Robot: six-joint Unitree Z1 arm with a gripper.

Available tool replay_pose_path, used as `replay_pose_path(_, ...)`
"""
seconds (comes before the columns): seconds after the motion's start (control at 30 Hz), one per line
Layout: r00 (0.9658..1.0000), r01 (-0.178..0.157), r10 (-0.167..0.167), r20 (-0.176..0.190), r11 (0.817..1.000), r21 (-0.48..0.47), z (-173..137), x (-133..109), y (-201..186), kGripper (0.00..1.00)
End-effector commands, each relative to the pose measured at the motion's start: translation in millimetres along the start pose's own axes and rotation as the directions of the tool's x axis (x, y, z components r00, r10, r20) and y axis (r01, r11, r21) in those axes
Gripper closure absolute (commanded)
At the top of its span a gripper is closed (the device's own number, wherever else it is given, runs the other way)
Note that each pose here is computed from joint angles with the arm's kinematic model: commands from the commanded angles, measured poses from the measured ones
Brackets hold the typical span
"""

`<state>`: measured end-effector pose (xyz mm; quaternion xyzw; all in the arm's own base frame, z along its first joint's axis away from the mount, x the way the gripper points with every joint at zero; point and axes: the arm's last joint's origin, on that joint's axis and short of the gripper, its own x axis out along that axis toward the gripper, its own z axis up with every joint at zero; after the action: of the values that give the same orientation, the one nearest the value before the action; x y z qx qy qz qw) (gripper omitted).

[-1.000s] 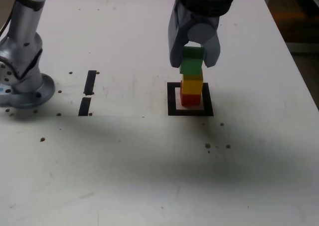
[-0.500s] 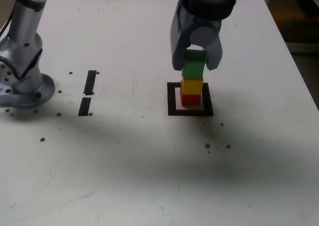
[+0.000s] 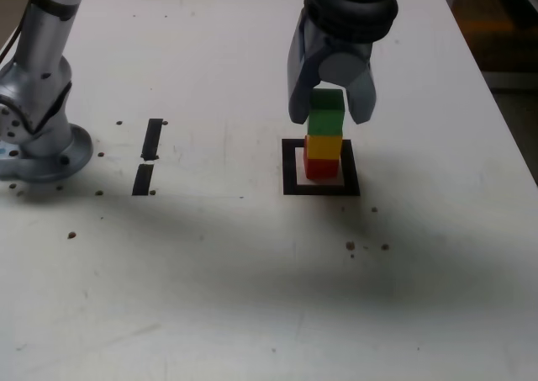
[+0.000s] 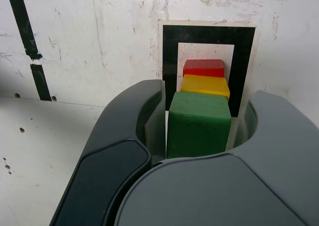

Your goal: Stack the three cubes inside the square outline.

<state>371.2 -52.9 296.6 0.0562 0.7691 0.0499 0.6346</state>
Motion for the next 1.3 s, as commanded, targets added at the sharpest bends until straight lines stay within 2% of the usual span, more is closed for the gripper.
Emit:
replay_pose_path(0.0, 1.0000, -0.002, 0.002, -0.002, 1.000, 0.004, -0.9, -0.7, -0.6, 0.02)
replay_pose_path(0.2, 1.0000, -0.007, 0.007, 0.003, 1.000, 0.006, -5.2, -4.2, 0.8, 0.00)
replay_pose_path(0.3, 0.9998, -0.016, 0.016, 0.010, 1.000, 0.006, -17.3, -14.0, 4.4, 0.00)
replay_pose_path(0.4, 0.9987, -0.026, 0.025, 0.044, 1.000, 0.007, -45.8, -33.9, 12.3, 0.00)
replay_pose_path(0.47, 0.9966, -0.031, 0.030, 0.077, 0.999, 0.015, -74.8, -47.6, 19.6, 0.00)
replay_pose_path(0.57, 0.9942, -0.036, 0.032, 0.103, 0.999, 0.036, -121.5, -54.4, 33.9, 0.00)
replay_pose_path(0.67, 0.9966, -0.040, 0.036, 0.074, 0.998, 0.058, -156.7, -43.5, 47.8, 0.00)
replay_pose_path(0.77, 0.9989, -0.044, 0.043, 0.016, 0.996, 0.079, -174.1, -24.2, 55.0, 0.00)
replay_pose_path(0.83, 0.9984, -0.048, 0.050, -0.025, 0.995, 0.089, -178.8, -6.1, 55.1, 0.00)
replay_pose_path(0.93, 0.9974, -0.034, 0.040, -0.059, 0.995, 0.092, -179.6, 20.2, 51.7, 0.00)
replay_pose_path(1.1, 0.9979, 0.009, -0.005, -0.065, 0.997, 0.071, -184.2, 55.9, 48.4, 0.00)
replay_pose_path(1.27, 0.9979, 0.032, -0.028, -0.059, 0.998, 0.062, -188.8, 72.6, 46.6, 0.00)
